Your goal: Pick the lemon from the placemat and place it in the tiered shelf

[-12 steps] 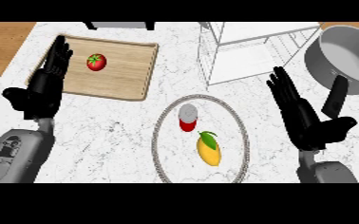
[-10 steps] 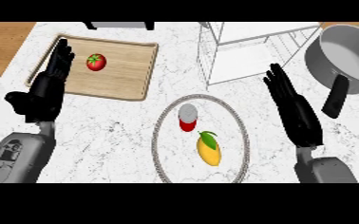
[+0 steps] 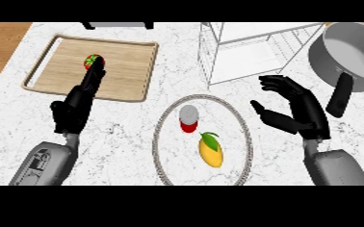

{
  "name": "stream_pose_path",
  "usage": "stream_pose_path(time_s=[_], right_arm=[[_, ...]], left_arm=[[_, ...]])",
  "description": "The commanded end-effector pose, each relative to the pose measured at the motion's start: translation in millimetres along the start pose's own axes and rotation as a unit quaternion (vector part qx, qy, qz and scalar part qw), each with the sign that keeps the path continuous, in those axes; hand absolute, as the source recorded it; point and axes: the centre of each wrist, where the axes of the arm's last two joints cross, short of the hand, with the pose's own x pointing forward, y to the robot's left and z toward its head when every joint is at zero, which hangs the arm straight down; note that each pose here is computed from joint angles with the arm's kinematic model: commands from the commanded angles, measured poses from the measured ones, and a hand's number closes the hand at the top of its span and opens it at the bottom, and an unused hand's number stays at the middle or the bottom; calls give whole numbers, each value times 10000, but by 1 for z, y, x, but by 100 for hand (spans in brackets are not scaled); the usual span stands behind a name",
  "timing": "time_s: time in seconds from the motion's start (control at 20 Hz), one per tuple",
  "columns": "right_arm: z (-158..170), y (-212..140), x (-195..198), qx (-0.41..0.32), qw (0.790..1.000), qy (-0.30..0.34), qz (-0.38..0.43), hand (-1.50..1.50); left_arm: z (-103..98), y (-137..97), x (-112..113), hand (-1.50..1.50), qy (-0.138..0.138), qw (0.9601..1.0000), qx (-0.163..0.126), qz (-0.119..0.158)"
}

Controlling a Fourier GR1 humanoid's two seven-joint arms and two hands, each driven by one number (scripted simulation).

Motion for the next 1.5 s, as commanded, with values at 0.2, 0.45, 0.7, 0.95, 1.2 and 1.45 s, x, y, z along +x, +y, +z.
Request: stream_pose_path(time_s=[0.2, 0.45, 0.7, 0.95, 1.2, 1.45], right_arm=[[31, 34, -79, -1598, 9842, -745, -132, -150], [17, 5, -61, -177, 9950, -900, -395, -150], [17, -2, -14, 784, 9916, -636, 811, -150], [31, 13, 37, 1152, 9839, -413, 1305, -150], [23, 24, 76, 1759, 9516, -13, 2522, -150], [46, 34, 103, 2277, 9003, 344, 3695, -150]], left_arm=[[5, -24, 6, 0, 123, 9996, -221, 93], [15, -27, -6, 0, 286, 9994, -205, 13], [16, -20, 4, 0, 334, 9992, -218, 73], [11, -31, 8, 0, 247, 9995, -164, 50], [21, -26, -1, 0, 250, 9994, -236, 74], [20, -17, -5, 0, 295, 9993, -226, 75]])
